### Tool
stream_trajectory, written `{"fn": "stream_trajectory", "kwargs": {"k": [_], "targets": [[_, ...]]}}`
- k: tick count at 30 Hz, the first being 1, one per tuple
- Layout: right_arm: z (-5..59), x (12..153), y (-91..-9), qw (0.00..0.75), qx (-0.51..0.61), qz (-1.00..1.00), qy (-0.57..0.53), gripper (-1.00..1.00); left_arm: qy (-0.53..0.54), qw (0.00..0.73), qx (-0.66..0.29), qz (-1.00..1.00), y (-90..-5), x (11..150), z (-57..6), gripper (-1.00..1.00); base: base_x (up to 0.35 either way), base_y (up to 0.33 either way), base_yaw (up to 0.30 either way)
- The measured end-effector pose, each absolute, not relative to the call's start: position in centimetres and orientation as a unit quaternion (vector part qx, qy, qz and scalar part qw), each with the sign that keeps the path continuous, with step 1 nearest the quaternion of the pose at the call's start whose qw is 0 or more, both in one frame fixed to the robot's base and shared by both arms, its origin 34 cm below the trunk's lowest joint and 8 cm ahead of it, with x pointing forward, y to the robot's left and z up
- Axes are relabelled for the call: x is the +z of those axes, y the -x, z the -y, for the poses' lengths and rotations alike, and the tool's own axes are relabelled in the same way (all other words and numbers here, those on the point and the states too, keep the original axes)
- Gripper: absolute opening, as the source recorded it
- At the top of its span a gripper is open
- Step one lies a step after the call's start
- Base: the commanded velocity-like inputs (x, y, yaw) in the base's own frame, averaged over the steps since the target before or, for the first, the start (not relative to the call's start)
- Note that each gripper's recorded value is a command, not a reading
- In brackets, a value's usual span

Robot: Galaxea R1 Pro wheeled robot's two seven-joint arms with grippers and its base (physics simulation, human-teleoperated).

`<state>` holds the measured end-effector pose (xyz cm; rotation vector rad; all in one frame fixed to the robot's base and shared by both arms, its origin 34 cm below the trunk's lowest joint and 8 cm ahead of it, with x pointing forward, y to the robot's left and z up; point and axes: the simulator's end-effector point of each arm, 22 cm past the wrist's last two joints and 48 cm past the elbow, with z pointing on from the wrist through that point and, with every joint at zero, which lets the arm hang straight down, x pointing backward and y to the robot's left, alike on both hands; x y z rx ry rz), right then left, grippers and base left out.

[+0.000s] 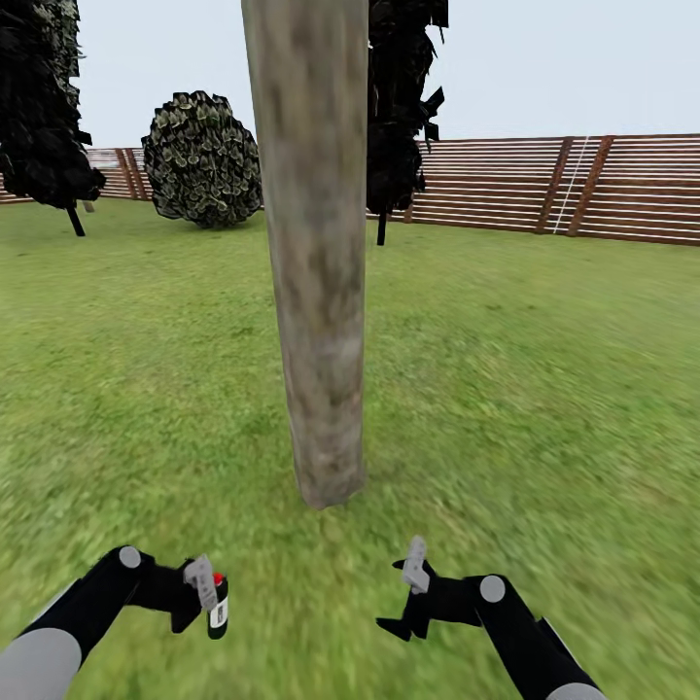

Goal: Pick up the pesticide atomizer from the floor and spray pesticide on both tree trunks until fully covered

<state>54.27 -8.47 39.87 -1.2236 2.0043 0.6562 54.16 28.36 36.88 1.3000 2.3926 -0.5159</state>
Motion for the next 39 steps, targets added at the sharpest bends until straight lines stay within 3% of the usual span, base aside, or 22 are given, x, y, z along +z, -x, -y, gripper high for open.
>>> {"fn": "stream_trajectory", "kwargs": {"k": [9, 10, 18, 39], "targets": [[5.6, 40.5, -53.7, 0.345, 0.267, -0.756, 0.488, 1.0, -0.529, 0.141, -0.186, -0.816, -52.3, 35.1, -22.5, -1.0, 0.0, 0.0, 0.0], [5.1, 40.5, -53.4, 0.343, 0.268, -0.752, 0.495, -1.0, -0.532, 0.138, -0.185, -0.815, -52.2, 35.0, -22.3, -1.0, 0.0, 0.0, 0.0], [2.1, 40.9, -52.0, 0.335, 0.279, -0.725, 0.534, -1.0, -0.55, 0.134, -0.19, -0.802, -51.8, 34.8, -20.0, -1.0, 0.0, 0.0, 0.0], [1.5, 41.8, -52.6, 0.345, 0.277, -0.718, 0.538, -1.0, -0.594, 0.14, -0.222, -0.761, -50.6, 35.3, -12.6, -1.0, 0.0, 0.0, 0.0]]}}
